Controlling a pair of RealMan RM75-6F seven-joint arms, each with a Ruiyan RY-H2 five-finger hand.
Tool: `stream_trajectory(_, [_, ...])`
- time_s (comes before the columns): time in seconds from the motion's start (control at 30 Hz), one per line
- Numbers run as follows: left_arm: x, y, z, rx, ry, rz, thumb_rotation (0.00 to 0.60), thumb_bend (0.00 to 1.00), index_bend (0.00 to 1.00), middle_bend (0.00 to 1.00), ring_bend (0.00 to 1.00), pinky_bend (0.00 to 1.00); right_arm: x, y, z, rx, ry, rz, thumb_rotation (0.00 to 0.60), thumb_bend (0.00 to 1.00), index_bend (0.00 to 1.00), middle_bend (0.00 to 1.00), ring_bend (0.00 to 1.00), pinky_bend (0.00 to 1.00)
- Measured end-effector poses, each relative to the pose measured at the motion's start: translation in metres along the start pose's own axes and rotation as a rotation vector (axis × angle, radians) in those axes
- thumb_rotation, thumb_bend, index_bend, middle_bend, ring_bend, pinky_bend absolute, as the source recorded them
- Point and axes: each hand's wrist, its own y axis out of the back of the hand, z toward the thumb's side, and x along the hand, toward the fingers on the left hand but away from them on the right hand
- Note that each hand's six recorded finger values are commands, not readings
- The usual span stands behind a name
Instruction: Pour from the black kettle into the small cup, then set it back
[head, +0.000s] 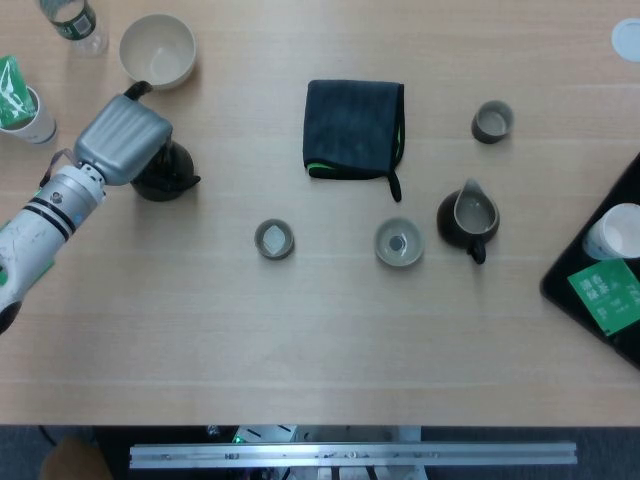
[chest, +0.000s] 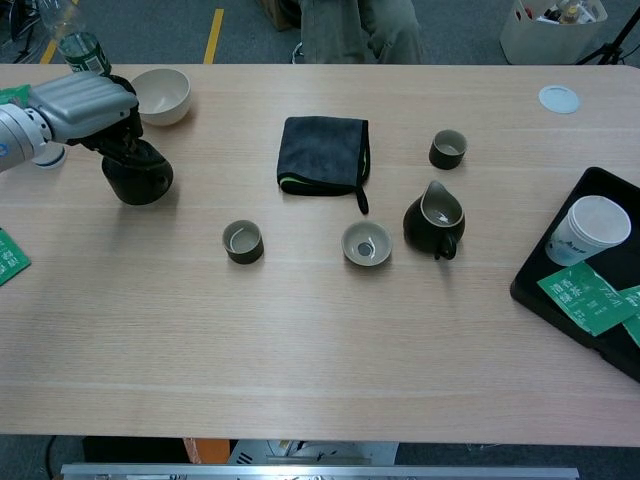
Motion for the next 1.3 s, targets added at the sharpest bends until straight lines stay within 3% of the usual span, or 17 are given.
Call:
stream_trajectory(0.13, [-0.004, 0.002, -0.005, -0.030, 0.044, 0.010, 0.309, 0.20, 0.96, 1.00, 0.85, 0.20, 0.000, 0.000, 0.001, 0.000, 0.004, 0.001, 0.600, 0.00, 0.36, 0.39, 0.23, 0.23])
stream_trajectory(0.33, [-0.013, 0.008, -0.013, -0.073, 0.113, 0.040, 0.301, 0.20, 0.97, 1.00, 0.86, 0.22, 0.000, -0.002, 0.002, -0.002, 0.010, 0.005, 0.600, 0.00, 0.36, 0.39, 0.23, 0.23])
stream_trajectory(0.5, [-0.022, 0.012, -0.018, -0.109, 0.168, 0.068, 0.344, 0.21, 0.98, 1.00, 0.87, 0.23, 0.000, -0.003, 0.005, -0.004, 0.019, 0.009, 0.600, 0.00, 0.36, 0.39, 0.23, 0.23])
stream_trajectory(0.83, [-0.043, 0.026, -0.028, -0.177, 0.268, 0.148, 0.369, 0.25, 0.98, 1.00, 0.87, 0.23, -0.001, -0.005, 0.010, -0.009, 0.041, 0.011, 0.600, 0.00, 0.36, 0.39, 0.23, 0.23])
stream_trajectory(1.07, [-0.057, 0.034, -0.026, -0.203, 0.307, 0.189, 0.524, 0.25, 0.98, 1.00, 0.88, 0.24, 0.002, -0.005, 0.011, -0.013, 0.052, 0.012, 0.600, 0.00, 0.36, 0.39, 0.23, 0.23])
stream_trajectory(1.3, [-0.069, 0.040, -0.016, -0.197, 0.313, 0.213, 0.532, 0.25, 0.98, 1.00, 0.88, 0.24, 0.004, -0.006, 0.011, -0.018, 0.059, 0.017, 0.600, 0.00, 0.36, 0.39, 0.23, 0.23])
